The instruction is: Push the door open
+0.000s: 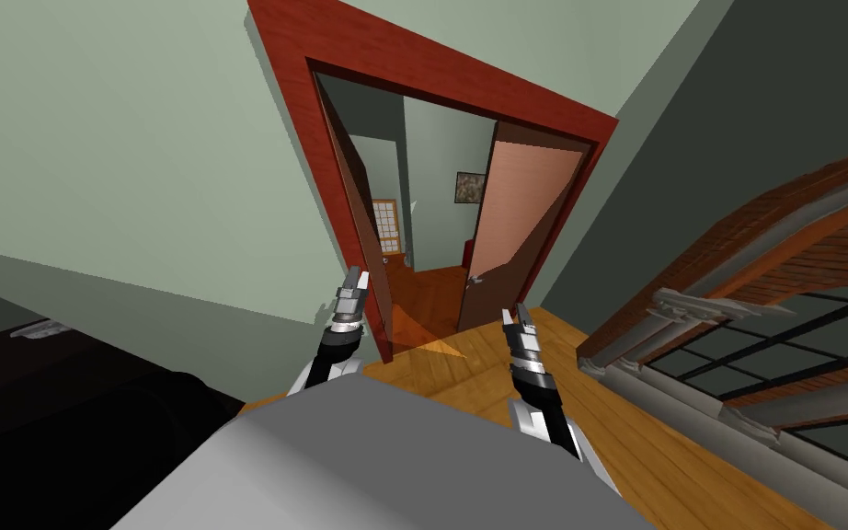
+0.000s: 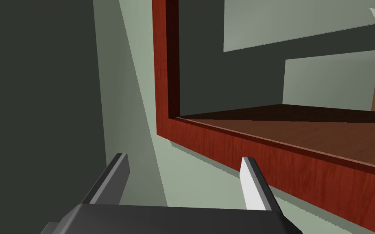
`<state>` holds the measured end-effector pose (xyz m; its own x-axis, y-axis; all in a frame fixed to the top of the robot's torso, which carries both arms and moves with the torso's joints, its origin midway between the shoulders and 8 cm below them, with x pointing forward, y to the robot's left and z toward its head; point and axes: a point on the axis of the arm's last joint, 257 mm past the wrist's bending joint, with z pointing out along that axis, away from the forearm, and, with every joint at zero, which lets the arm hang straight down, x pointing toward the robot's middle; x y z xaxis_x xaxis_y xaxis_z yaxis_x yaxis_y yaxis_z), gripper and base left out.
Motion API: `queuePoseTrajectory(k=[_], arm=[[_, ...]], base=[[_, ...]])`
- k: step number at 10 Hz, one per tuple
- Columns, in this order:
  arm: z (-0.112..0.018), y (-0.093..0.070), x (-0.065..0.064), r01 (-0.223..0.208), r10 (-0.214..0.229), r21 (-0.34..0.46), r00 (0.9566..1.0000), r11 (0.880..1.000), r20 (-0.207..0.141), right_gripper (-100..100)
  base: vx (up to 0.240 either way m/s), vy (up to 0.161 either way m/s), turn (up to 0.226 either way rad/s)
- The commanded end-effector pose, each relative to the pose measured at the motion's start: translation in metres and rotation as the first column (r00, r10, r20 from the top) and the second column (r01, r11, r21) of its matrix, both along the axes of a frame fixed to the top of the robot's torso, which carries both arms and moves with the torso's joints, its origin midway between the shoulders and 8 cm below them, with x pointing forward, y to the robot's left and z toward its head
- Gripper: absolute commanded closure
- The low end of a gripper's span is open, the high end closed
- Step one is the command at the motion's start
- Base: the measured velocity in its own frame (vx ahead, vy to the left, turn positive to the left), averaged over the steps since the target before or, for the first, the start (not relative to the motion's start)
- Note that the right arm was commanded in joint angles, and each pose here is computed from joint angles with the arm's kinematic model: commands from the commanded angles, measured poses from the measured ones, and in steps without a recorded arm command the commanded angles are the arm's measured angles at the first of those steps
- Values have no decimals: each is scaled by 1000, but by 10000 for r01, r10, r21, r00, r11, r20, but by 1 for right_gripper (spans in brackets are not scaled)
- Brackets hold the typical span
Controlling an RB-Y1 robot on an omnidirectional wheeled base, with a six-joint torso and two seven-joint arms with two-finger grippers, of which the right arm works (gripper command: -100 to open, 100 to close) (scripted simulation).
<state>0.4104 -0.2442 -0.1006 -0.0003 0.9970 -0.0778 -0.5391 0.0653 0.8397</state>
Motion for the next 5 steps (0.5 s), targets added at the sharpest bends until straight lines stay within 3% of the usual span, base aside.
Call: queuePoseTrajectory(k=[1, 5], arm=[[-14, 3, 7, -79, 79, 6, 9997, 10000, -216, -100], [-43, 11, 21, -281, 282, 27, 9969, 9996, -733, -100]], base=[[107, -119, 55], [96, -107, 53]])
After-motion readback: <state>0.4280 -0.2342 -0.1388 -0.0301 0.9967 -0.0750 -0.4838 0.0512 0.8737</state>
